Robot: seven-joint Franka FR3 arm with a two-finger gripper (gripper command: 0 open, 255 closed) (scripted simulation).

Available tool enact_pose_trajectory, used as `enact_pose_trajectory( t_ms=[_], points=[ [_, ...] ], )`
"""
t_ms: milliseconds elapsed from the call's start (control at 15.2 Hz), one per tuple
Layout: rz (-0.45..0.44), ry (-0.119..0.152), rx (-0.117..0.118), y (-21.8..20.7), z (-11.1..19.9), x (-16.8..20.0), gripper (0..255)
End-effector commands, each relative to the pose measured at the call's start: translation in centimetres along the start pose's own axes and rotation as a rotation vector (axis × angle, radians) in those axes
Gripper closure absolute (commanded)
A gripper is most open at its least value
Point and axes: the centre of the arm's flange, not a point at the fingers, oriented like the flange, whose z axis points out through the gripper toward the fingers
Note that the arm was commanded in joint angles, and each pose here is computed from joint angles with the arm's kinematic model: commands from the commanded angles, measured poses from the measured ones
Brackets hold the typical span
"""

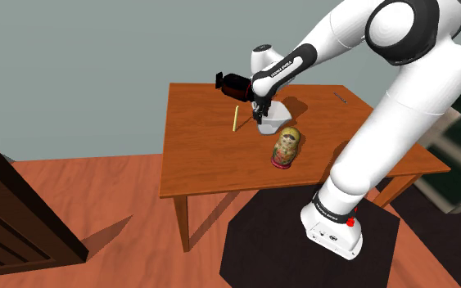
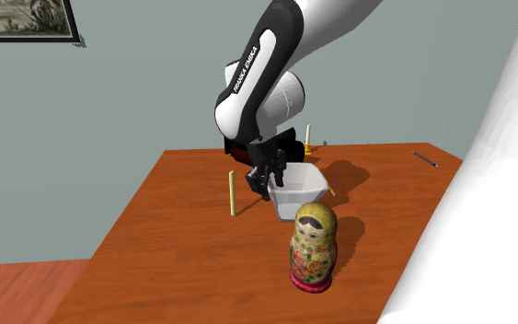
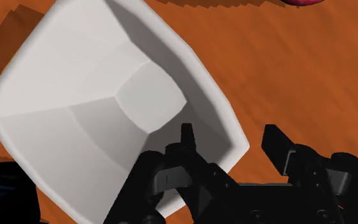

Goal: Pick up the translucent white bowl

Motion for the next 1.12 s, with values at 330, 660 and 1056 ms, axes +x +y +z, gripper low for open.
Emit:
enact_pose_trajectory(
  t_ms=[330, 660, 1056],
  points=[
    [0.000, 0.000, 0.000, 0.0, 0.1, 0.0, 255],
    [0.000, 0.000, 0.000, 0.2, -0.9, -0.2, 255],
    [0.000, 0.000, 0.000, 0.8, -4.0, -0.5, 255]
  ],
)
